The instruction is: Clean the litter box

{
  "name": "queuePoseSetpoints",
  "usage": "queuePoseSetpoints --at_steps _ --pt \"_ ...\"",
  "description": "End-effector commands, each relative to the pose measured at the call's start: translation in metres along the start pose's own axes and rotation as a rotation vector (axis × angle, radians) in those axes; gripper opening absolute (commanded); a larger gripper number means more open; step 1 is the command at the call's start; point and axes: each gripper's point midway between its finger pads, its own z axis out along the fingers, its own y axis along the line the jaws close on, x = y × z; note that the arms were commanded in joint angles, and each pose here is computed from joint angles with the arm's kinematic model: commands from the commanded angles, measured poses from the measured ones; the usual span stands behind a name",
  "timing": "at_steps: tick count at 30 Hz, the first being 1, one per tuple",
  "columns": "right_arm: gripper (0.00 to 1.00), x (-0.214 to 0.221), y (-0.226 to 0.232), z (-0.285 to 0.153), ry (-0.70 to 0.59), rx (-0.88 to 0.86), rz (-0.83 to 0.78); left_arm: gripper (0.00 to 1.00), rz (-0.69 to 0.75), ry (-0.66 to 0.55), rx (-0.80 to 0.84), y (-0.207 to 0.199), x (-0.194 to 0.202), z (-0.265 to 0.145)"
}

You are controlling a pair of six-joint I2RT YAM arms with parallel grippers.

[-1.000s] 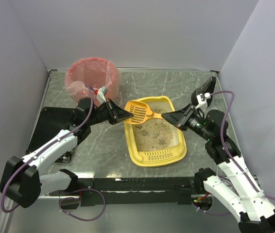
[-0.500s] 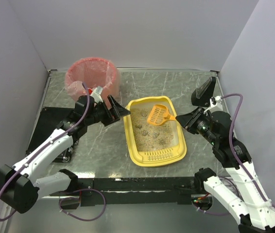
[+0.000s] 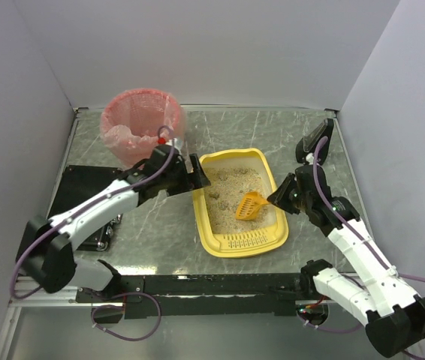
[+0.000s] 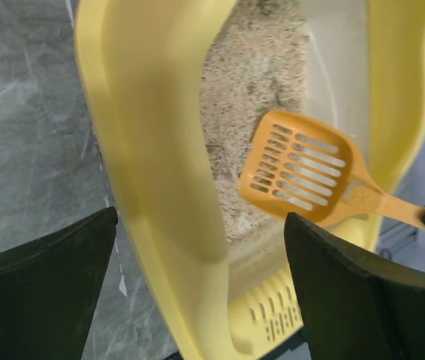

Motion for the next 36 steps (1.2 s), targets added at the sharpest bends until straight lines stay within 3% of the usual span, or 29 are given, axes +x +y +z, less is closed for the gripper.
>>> queuePoseSetpoints --at_steps 1,9,17,20,21,23,24,26,33,36 --pt "0.00 0.007 0.005 0.018 0.018 -0.038 0.026 0.97 0.041 0.003 -0.125 0.016 -0.004 0.018" --pt "0.00 0.022 0.013 0.050 0.057 -0.072 0.073 0.99 -0.016 0.084 -0.023 0.005 0.019 0.043" --pt "0.00 0.035 0.030 0.065 0.076 -0.154 0.095 0.88 -0.043 0.129 -0.006 0.004 0.031 0.055" --pt "0.00 0.041 0.032 0.070 0.077 -0.179 0.117 0.74 -0.038 0.134 -0.001 0.002 0.030 0.059" --pt "0.00 0.036 0.035 0.071 0.047 -0.194 0.122 0.63 -0.037 0.134 0.001 0.000 0.029 0.059" --pt "0.00 0.035 0.031 0.074 0.015 -0.189 0.136 0.55 -0.035 0.146 -0.004 0.001 0.030 0.062" --pt "0.00 0.034 0.029 0.076 -0.007 -0.197 0.141 0.46 -0.033 0.150 0.002 -0.001 0.030 0.063" --pt "0.00 0.033 0.021 0.079 -0.024 -0.157 0.160 0.40 -0.033 0.166 0.008 -0.003 0.034 0.064" --pt "0.00 0.037 -0.008 0.078 -0.057 -0.038 0.219 0.01 -0.026 0.168 -0.029 -0.006 0.029 0.067" --pt "0.00 0.043 -0.015 0.082 -0.056 -0.033 0.254 0.01 0.000 0.155 -0.062 -0.008 0.025 0.065"
